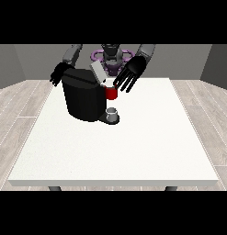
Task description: Insert the coffee pod into the coffee machine and close the lid
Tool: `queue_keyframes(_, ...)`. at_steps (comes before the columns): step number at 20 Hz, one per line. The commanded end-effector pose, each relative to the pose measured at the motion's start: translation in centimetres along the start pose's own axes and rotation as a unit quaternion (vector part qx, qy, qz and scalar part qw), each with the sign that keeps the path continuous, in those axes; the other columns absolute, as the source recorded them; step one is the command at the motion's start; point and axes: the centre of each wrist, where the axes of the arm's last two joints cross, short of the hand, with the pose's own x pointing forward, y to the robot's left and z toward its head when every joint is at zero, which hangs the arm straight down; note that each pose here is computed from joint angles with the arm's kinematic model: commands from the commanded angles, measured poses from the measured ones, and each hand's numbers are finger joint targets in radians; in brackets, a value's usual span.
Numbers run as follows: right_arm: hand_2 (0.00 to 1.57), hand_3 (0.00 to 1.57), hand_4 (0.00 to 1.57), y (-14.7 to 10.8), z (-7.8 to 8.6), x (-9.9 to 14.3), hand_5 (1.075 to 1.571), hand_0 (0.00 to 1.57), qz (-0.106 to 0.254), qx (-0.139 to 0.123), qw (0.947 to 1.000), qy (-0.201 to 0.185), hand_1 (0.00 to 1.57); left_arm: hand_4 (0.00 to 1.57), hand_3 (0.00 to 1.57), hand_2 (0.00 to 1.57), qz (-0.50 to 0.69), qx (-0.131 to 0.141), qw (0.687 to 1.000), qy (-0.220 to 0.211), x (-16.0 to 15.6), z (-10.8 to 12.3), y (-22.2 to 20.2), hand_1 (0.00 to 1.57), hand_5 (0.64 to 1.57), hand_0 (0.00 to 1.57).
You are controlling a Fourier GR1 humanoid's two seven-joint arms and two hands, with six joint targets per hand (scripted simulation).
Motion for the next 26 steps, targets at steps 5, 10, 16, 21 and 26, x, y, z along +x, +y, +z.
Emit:
queue_keyframes(5, 0.0, 0.0, 0.41, -1.4, 0.4, -1.3, 1.571, 0.0, -0.011, -0.017, 0.9991, 0.038, 0.0, 0.0, 0.0, 0.0, 0.008, -0.031, 0.999, 0.009, 0.5, -0.2, -2.3, 0.0, 1.571, 0.0)
queue_keyframes(10, 0.0, 0.0, 0.38, -4.4, 1.4, -3.0, 1.571, 0.0, 0.002, -0.033, 0.9982, 0.05, 0.0, 0.0, 0.0, 0.0, 0.083, -0.036, 0.996, 0.004, -0.1, 0.3, -3.9, 0.0, 1.571, 0.0)
queue_keyframes(16, 0.0, 0.0, 0.42, -6.2, 3.3, -4.5, 1.571, 0.0, -0.005, -0.072, 0.994, 0.082, 0.0, 0.25, 0.0, 0.0, 0.302, 0.004, 0.953, 0.002, -2.1, 1.9, -10.5, 0.0, 1.571, 0.0)
queue_keyframes(21, 0.0, 0.0, 0.49, -7.5, 6.2, -6.4, 1.571, 0.0, 0.012, -0.081, 0.9892, 0.121, 0.0, 0.0, 0.0, 0.0, 0.402, -0.02, 0.914, 0.049, -3.4, 5.2, -18.7, 0.0, 1.571, 0.0)
queue_keyframes(26, 0.0, 0.0, 0.39, -5.4, 6.4, -4.5, 1.571, 0.0, 0.038, -0.013, 0.9934, 0.108, 0.0, 0.14, 0.0, 0.0, 0.468, -0.004, 0.878, 0.1, -7.3, 9.0, -20.8, 0.0, 1.571, 0.0)
